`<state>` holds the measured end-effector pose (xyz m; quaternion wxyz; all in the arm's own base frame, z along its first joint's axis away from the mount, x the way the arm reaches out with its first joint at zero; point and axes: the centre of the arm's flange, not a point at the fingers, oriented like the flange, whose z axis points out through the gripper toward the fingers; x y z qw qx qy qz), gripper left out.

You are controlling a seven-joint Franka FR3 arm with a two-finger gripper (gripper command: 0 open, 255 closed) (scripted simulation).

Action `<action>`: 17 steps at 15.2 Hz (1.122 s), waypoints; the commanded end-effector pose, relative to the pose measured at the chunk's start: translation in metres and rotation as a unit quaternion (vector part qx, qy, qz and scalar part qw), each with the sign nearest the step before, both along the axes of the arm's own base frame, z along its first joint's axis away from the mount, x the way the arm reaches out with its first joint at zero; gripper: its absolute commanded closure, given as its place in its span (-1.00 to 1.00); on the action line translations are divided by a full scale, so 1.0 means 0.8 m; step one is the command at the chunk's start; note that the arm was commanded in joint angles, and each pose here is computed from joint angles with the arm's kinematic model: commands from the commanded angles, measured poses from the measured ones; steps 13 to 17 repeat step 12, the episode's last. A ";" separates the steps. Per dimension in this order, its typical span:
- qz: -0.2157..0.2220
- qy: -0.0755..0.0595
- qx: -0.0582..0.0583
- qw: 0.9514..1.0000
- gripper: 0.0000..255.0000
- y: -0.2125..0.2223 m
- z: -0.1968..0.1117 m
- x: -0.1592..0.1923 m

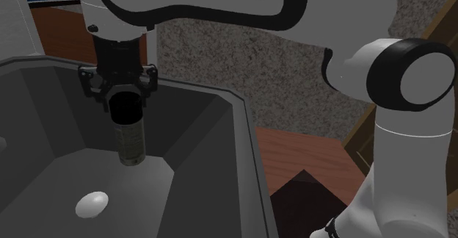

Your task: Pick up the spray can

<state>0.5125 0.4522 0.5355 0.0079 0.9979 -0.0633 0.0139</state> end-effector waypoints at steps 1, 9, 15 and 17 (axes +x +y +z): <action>0.000 0.000 0.000 1.000 1.00 0.000 0.014 0.000; 0.000 0.000 0.000 1.000 1.00 0.000 0.067 0.000; 0.000 0.000 0.000 1.000 1.00 0.000 0.075 0.000; 0.000 0.000 0.000 1.000 1.00 0.000 0.075 0.000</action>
